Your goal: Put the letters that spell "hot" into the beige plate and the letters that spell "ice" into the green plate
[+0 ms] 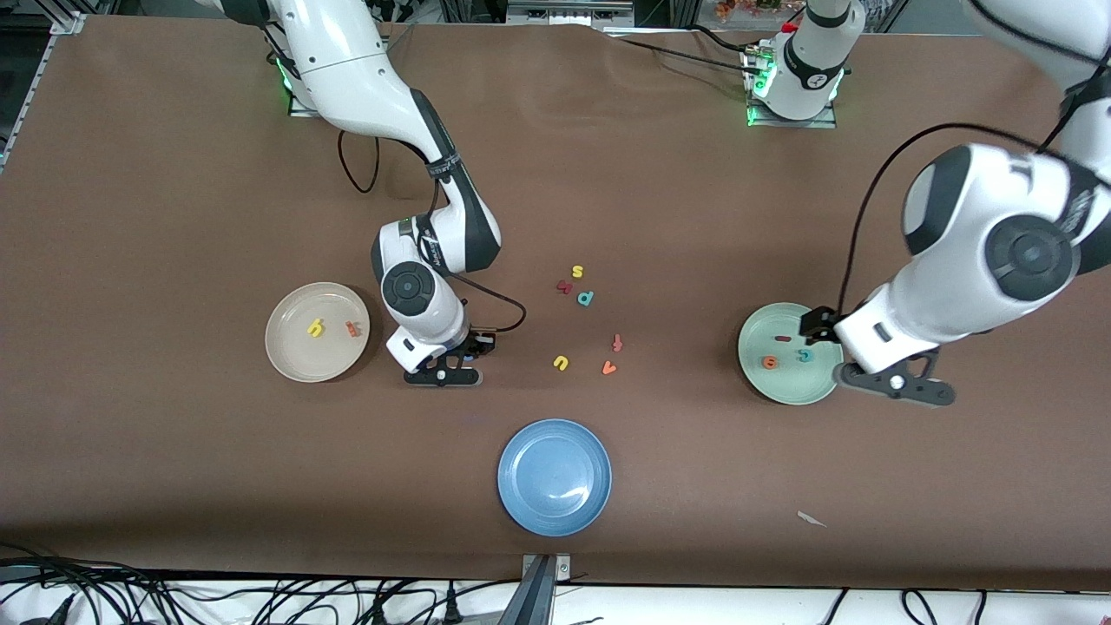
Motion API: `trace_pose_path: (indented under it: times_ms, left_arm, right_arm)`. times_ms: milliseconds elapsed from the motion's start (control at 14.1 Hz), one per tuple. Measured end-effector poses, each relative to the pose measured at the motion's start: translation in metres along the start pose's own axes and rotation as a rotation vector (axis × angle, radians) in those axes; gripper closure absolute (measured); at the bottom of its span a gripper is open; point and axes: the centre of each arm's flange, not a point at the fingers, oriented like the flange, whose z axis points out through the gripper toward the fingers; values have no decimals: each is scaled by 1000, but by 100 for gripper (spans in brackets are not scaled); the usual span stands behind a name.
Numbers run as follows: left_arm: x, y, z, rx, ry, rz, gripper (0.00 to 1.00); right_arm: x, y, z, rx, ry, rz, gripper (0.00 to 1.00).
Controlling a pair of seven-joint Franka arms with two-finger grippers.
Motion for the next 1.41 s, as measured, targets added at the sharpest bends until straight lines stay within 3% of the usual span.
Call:
trace_pose_path:
  times_ms: [212, 636, 848, 1131, 1414]
  left_arm:
    - [-17, -11, -41, 23, 31, -11, 0]
    - [-60, -31, -83, 23, 47, -3, 0]
    - [-91, -32, -91, -26, 40, 3, 0]
    - [-120, -44, -106, -24, 55, 11, 0]
    - [-126, -32, -119, -22, 75, 34, 0]
  right_arm:
    - [2, 1, -3, -2, -1, 2, 72]
    - [34, 47, -60, -32, -73, -30, 72]
    - [40, 93, -79, -52, -96, -71, 72]
    - [30, 176, -90, -62, -126, -137, 72]
    - [5, 230, -71, -69, -96, -185, 72]
